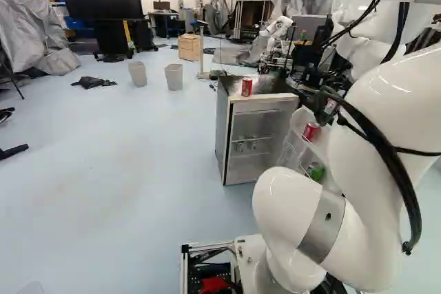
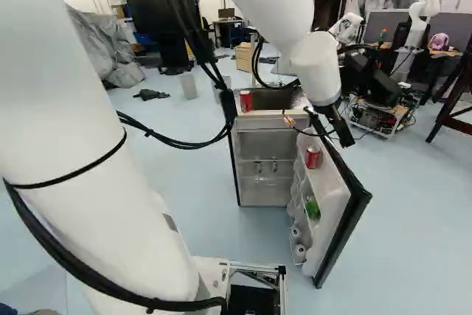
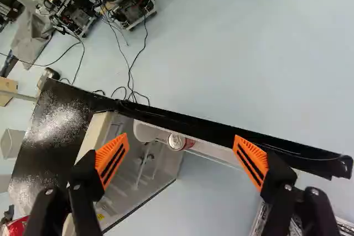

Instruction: Grab a drink from the fridge

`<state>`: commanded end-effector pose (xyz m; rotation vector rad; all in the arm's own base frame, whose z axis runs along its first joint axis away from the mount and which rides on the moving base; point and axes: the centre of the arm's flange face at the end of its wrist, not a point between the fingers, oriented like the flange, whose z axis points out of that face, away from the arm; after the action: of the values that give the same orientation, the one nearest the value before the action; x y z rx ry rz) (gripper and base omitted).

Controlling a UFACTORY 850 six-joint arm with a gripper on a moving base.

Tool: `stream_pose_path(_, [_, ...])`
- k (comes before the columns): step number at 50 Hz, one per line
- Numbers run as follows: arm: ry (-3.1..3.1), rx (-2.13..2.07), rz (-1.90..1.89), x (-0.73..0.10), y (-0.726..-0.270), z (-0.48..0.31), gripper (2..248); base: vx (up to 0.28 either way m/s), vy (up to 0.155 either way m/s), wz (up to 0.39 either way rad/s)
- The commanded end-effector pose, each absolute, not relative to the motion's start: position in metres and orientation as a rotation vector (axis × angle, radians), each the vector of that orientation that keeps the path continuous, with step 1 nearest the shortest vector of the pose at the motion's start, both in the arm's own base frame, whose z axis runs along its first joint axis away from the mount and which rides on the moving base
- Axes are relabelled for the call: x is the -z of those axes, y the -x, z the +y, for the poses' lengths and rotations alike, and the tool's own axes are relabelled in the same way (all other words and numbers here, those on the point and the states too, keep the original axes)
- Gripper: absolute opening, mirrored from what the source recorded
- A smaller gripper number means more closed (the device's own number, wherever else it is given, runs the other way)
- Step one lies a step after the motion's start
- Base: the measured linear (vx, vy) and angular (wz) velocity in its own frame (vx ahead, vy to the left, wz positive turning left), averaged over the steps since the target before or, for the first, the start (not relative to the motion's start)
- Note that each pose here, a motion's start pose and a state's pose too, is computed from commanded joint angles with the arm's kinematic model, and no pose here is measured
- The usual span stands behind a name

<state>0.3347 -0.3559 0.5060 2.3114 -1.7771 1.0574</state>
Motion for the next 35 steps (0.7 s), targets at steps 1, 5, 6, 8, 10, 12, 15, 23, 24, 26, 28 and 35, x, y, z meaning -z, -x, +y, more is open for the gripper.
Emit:
stream_pose_path(1, [-2.309, -1.057, -1.779, -0.506, -0.335, -0.357, 247, 0.0, 0.0, 0.0])
stream_pose_path(5, [-2.299, -1.055, -1.79, -0.506, -0.334, -0.364, 247, 0.0, 0.0, 0.0])
stream_pose_path(6, [-2.297, -1.053, -1.793, -0.506, -0.334, -0.366, 247, 0.0, 0.0, 0.0])
stream_pose_path(8, [-2.296, -1.048, -1.799, -0.506, -0.334, -0.369, 247, 0.0, 0.0, 0.0])
stream_pose_path(10, [-2.296, -1.042, -1.806, -0.505, -0.334, -0.373, 247, 0.0, 0.0, 0.0])
stream_pose_path(12, [-2.297, -1.034, -1.814, -0.505, -0.334, -0.376, 247, 0.0, 0.0, 0.0])
stream_pose_path(15, [-2.301, -1.02, -1.826, -0.504, -0.333, -0.38, 247, 0.0, 0.0, 0.0])
stream_pose_path(23, [-2.318, -0.978, -1.86, -0.502, -0.332, -0.391, 247, 0.0, 0.0, 0.0])
stream_pose_path(24, [-2.321, -0.973, -1.864, -0.502, -0.332, -0.393, 247, 0.0, 0.0, 0.0])
stream_pose_path(26, [-2.325, -0.962, -1.872, -0.502, -0.331, -0.395, 247, 0.0, 0.0, 0.0])
stream_pose_path(28, [-2.329, -0.952, -1.881, -0.501, -0.331, -0.398, 247, 0.0, 0.0, 0.0])
stream_pose_path(35, [-2.336, -0.925, -1.906, -0.5, -0.33, -0.409, 247, 0.0, 0.0, 0.0])
